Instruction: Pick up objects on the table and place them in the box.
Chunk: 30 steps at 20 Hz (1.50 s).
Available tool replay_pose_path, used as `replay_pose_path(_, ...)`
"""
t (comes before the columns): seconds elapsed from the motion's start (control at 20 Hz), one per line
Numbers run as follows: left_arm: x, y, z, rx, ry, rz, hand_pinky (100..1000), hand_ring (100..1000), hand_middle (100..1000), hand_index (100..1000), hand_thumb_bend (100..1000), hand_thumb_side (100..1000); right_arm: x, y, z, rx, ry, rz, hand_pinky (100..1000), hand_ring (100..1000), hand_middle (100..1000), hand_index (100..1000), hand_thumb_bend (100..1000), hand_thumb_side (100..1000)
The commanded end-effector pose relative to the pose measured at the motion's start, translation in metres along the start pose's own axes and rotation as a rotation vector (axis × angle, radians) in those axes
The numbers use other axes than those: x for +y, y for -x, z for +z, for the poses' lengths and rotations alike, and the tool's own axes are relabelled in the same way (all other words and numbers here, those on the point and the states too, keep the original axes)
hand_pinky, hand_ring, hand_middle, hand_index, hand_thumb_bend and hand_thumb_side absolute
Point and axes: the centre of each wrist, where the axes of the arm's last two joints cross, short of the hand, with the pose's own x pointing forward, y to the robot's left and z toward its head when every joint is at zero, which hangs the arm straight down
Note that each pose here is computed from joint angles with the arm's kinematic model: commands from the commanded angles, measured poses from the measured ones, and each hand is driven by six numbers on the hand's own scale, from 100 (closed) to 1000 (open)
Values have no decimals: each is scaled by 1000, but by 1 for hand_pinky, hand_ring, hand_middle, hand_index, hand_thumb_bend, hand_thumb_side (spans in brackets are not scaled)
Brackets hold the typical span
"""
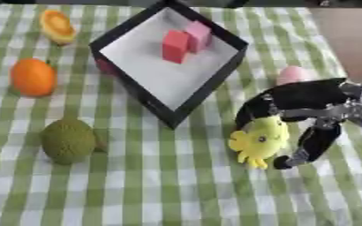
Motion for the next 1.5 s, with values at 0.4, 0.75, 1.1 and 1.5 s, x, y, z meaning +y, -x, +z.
replay_pose_path(0.4,3,-12,-5,-39,8,5,807,845,810,821,744,714,-7,1,8,77,-1,65,857,820,811,848,527,124)
replay_pose_path(0.75,2,-13,-4,-41,13,10,807,846,811,820,741,717,-6,0,6,135,1,89,838,784,757,803,479,100)
replay_pose_path(1.1,1,-15,-5,-50,16,16,807,846,811,820,734,718,-2,-2,3,167,-3,129,797,704,612,681,402,100)
replay_pose_path(1.5,1,-16,-3,-52,15,20,807,847,809,820,727,720,-4,-2,1,138,42,117,774,671,550,606,344,100)
